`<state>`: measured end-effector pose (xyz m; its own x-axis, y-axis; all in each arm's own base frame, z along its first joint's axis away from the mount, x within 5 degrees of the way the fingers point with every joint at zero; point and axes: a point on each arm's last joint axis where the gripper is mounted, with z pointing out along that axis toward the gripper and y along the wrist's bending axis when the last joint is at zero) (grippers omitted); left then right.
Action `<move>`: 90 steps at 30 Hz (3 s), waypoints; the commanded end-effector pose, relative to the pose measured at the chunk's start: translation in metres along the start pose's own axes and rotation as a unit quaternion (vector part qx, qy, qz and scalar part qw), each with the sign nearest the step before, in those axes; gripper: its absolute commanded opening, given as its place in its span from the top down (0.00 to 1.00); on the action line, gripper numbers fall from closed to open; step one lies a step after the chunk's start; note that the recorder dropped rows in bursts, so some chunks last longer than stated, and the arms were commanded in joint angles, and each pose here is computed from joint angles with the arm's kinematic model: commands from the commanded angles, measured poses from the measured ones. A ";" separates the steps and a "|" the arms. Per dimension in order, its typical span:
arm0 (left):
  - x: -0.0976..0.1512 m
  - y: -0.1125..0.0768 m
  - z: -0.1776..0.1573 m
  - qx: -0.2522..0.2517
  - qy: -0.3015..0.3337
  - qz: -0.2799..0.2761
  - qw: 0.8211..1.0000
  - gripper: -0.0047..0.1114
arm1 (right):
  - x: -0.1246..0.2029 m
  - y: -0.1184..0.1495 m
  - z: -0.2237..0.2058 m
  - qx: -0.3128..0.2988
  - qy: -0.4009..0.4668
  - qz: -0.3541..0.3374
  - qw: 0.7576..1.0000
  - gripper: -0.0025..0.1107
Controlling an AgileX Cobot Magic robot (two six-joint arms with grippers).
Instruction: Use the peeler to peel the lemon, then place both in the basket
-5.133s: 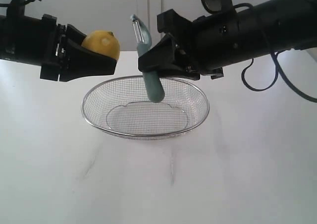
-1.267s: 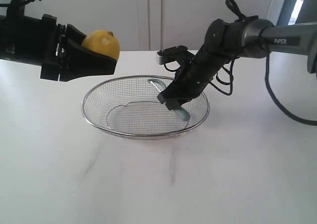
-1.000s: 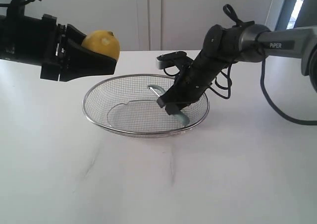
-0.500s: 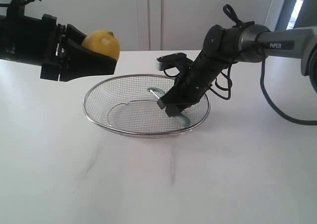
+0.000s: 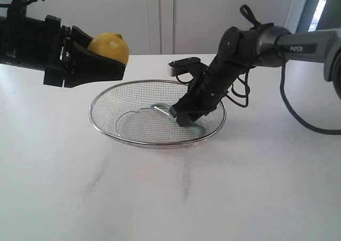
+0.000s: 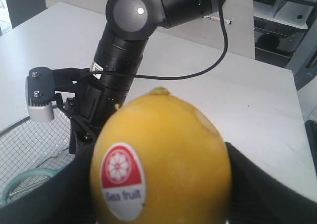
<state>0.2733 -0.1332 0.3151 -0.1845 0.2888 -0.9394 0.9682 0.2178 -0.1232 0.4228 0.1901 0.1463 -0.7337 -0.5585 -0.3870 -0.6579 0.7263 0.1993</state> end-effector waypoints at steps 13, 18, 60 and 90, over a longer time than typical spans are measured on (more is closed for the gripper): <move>-0.005 -0.001 -0.002 0.003 -0.017 -0.003 1.000 0.96 | -0.012 0.016 -0.054 0.001 -0.033 -0.022 0.999 0.68; -0.005 -0.001 -0.002 0.003 -0.017 -0.003 1.000 0.96 | -0.012 0.020 -0.062 -0.004 -0.032 -0.024 0.999 0.81; -0.005 -0.001 -0.002 0.003 -0.017 -0.003 1.000 0.96 | -0.002 0.044 -0.109 -0.046 0.022 0.053 0.997 0.98; -0.005 -0.001 -0.002 0.005 -0.017 -0.003 1.000 0.96 | 0.004 0.054 -0.146 -0.040 0.026 0.118 0.992 0.98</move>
<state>0.2733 -0.1332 0.3151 -0.1845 0.2888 -0.9394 0.9682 0.2178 -0.1232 0.3594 0.1743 0.2824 -0.8589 -0.4293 -0.2793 -0.5080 0.7832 0.3584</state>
